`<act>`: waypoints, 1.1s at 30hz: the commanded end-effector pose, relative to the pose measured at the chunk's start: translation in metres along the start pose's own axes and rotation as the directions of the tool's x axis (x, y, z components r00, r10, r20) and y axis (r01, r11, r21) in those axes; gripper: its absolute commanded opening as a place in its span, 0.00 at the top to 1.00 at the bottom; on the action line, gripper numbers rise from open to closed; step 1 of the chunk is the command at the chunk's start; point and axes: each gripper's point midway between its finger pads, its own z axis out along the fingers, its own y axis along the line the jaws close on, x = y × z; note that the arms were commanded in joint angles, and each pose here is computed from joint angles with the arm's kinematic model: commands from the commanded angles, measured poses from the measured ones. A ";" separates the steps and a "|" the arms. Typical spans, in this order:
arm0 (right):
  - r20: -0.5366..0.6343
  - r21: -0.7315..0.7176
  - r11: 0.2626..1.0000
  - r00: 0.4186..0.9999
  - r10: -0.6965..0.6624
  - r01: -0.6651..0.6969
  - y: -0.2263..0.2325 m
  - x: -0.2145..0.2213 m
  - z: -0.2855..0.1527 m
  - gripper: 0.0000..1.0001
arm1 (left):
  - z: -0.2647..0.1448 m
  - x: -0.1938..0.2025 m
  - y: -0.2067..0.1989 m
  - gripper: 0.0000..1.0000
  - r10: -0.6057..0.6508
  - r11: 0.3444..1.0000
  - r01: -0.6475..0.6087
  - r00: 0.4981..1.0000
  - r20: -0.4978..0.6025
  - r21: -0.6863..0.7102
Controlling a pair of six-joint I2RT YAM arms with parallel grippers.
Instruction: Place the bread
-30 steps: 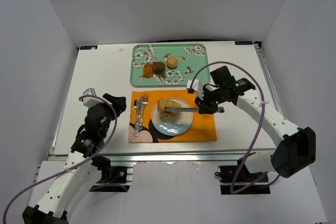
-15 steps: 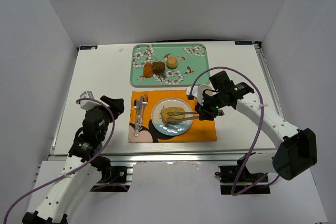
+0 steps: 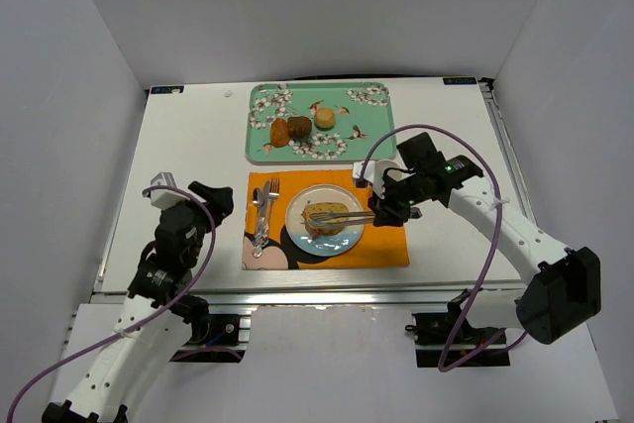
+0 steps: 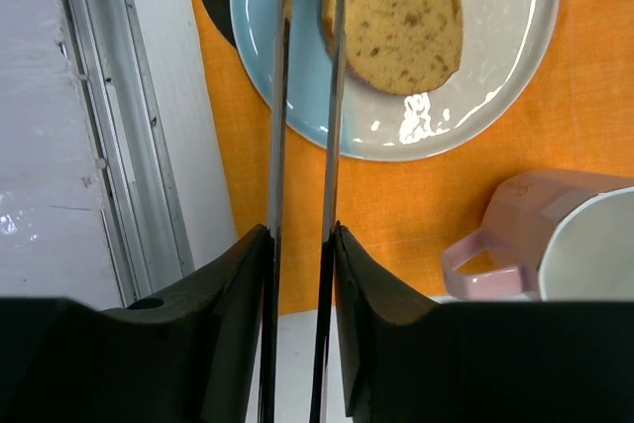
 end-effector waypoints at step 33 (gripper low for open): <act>0.545 0.609 0.098 0.505 0.669 -0.787 -0.199 0.231 -0.084 0.64 | 0.028 0.051 -0.068 0.47 -0.015 0.961 0.089 0.962 -0.272 0.262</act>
